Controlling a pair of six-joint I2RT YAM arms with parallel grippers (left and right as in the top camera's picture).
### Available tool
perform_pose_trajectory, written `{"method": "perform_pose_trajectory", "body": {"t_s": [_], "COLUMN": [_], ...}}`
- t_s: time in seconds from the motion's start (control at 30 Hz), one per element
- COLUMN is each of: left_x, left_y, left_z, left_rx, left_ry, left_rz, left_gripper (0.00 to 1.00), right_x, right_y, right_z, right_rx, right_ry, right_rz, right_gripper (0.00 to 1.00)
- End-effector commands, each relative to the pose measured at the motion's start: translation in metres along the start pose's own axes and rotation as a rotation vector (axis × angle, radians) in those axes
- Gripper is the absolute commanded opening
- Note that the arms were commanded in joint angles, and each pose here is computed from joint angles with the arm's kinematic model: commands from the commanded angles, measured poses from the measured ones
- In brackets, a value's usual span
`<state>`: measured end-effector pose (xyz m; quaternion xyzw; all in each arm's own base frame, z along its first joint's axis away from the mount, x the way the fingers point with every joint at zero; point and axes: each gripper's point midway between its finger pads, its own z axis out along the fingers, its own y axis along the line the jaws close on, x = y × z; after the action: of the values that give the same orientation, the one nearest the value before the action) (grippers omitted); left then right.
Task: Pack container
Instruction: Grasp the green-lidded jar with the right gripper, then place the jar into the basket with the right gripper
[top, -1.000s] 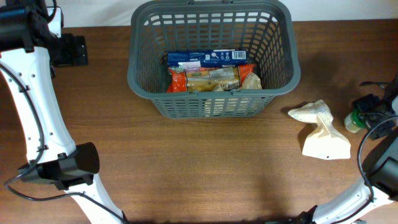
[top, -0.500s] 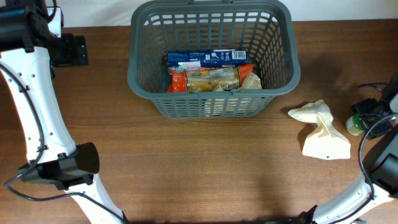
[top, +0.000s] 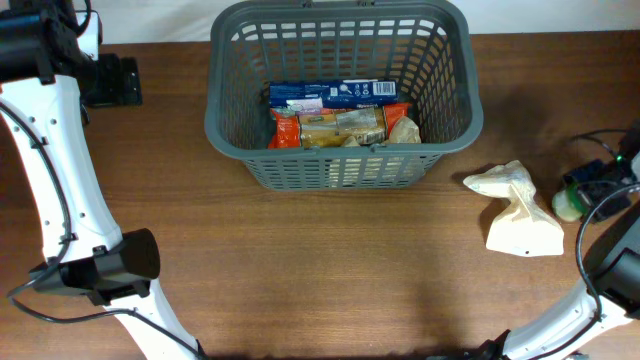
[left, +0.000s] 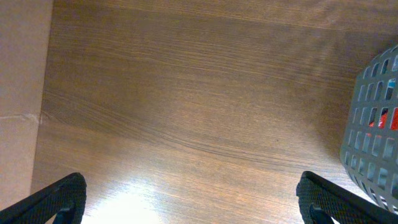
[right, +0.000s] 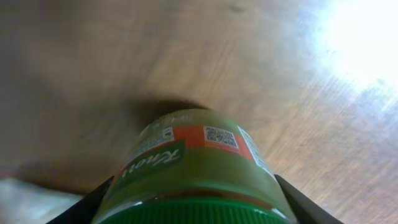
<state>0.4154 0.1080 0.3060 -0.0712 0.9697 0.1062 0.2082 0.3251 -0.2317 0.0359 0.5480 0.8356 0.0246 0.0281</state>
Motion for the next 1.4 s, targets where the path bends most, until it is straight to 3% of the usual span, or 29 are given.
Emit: {"method": "perform_pose_trajectory", "body": {"t_s": [0.0,0.1,0.2,0.3,0.37,0.47,0.6,0.77,0.97,1.0,1.07,1.17,1.27,1.3,1.37], "left_x": [0.001,0.001,0.001,0.001,0.001,0.001,0.001,0.001,0.001,0.001,0.001,0.001,0.001,0.001,0.001], "left_y": [0.004,0.004,0.004,0.004,0.004,0.004,0.004,0.004,0.004,0.004,0.004,0.004,0.004,0.004,0.004], "left_z": [-0.006,-0.006,-0.006,-0.006,-0.006,-0.006,-0.006,-0.006,-0.006,-0.006,-0.006,-0.006,-0.006,-0.006,-0.006], "left_rx": [-0.009,-0.009,-0.01,-0.01,-0.01,-0.01,-0.01,-0.009,-0.01,-0.01,-0.01,-0.01,-0.01,-0.009,-0.009], "left_ry": [-0.012,-0.012,-0.012,-0.012,-0.012,-0.012,-0.012,-0.012,-0.012,-0.012,-0.012,-0.012,-0.012,-0.012,-0.012], "left_rz": [-0.022,-0.022,-0.023,-0.023,-0.022,-0.022,-0.022,-0.022,-0.022,-0.023,-0.022,-0.022,-0.022,-0.023,-0.023], "left_gripper": [0.99,0.99,0.99,0.99,0.99,0.99,0.99,0.99,0.99,0.99,0.99,0.99,0.99,0.99,0.99], "right_x": [-0.013,0.013,0.064,0.178,0.222,0.259,0.305,0.314,0.314,0.314,0.314,0.294,0.288,0.288,0.288], "right_y": [0.059,0.108,0.143,0.185,0.201,0.225,0.273,0.313,0.316,0.313,0.312,0.311,0.309,0.307,0.3], "right_z": [-0.105,-0.21,-0.306,-0.403,-0.41,-0.388,-0.315,-0.205,-0.092,-0.086,-0.092,-0.138,-0.214,-0.248,-0.282], "right_rx": [-0.307,-0.532,-0.683,-0.896,-0.944,-0.907,-0.797,-0.591,-0.39,-0.374,-0.374,-0.368,-0.468,-0.526,-0.583], "right_ry": [-0.162,-0.325,-0.507,-0.703,-0.694,-0.651,-0.503,-0.367,-0.175,-0.158,-0.167,-0.317,-0.454,-0.513,-0.567], "right_rz": [-0.173,-0.412,-0.639,-0.984,-1.078,-1.157,-1.275,-1.319,-1.335,-1.335,-1.331,-1.305,-1.28,-1.265,-1.252], "right_gripper": [0.48,0.34,0.22,0.04,0.04,0.04,0.04,0.04,0.04,0.26,0.51,0.62,0.85,0.96,0.99]}}
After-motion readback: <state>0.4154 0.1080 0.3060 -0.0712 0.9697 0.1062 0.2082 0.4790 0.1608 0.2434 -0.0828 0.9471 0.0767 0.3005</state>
